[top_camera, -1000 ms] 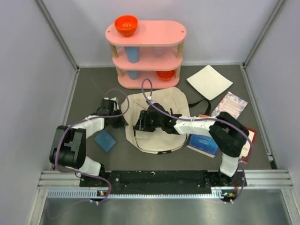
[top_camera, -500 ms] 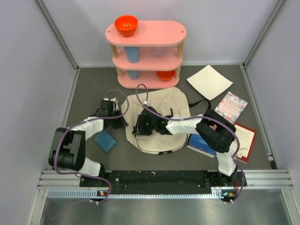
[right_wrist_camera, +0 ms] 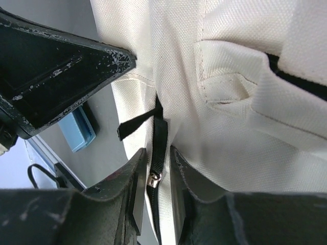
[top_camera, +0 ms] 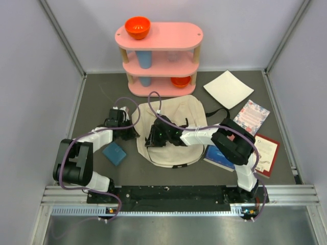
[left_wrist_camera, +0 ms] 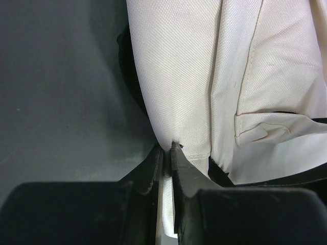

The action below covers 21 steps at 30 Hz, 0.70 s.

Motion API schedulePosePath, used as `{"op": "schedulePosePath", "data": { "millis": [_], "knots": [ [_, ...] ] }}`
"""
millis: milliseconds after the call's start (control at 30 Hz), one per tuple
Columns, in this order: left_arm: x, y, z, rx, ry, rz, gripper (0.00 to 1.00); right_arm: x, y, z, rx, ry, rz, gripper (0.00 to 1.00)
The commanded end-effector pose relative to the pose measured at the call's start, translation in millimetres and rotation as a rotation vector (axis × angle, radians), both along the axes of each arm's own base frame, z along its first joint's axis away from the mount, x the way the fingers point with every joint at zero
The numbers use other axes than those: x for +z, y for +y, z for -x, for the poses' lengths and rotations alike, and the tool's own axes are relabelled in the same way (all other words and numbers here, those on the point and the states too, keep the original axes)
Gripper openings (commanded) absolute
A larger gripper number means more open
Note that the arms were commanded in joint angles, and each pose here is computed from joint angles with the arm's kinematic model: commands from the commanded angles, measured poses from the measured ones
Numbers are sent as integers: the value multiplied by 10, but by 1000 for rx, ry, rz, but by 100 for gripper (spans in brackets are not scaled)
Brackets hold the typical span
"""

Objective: Pack the student bag
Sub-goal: Unzip the student bag at the center of the board.

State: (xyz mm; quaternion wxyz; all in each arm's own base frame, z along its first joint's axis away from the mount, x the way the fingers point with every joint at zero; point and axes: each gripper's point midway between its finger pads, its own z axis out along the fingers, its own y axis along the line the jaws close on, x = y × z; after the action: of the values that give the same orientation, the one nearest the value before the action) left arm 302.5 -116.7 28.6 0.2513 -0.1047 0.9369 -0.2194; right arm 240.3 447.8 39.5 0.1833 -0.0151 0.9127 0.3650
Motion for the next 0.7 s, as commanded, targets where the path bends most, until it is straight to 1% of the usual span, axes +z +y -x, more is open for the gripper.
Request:
{"op": "schedulePosePath", "data": {
  "millis": [0,67,233,300,333,400,467,567,600,633,667],
  "knots": [
    [-88,-23,101,-31,34,7,0,222,208,-252,1,-61,-114,26],
    [-100,-19,106,-31,35,5,0,213,219,-267,1,-57,-127,27],
    [-101,-23,97,-32,35,6,0,212,243,-287,-9,-54,-155,27],
    [-108,-19,104,-31,38,4,0,243,247,-326,-15,-74,-179,23],
    [-112,-20,107,-33,39,5,0,261,241,-352,-22,-78,-189,18],
    [-112,-22,108,-36,38,5,0,267,221,-391,-33,-75,-198,16],
    [-116,-16,113,-34,41,2,0,280,212,-423,-39,-77,-203,2],
    [-111,-19,118,-38,42,3,0,312,210,-452,-36,-90,-216,1],
    [-120,-18,124,-38,45,2,0,329,212,-459,-32,-95,-221,2],
    [-107,-19,111,-36,41,3,0,361,229,-466,-22,-111,-232,7],
    [-107,-19,111,-36,41,3,0,360,235,-450,-17,-108,-234,9]
  ]
}}
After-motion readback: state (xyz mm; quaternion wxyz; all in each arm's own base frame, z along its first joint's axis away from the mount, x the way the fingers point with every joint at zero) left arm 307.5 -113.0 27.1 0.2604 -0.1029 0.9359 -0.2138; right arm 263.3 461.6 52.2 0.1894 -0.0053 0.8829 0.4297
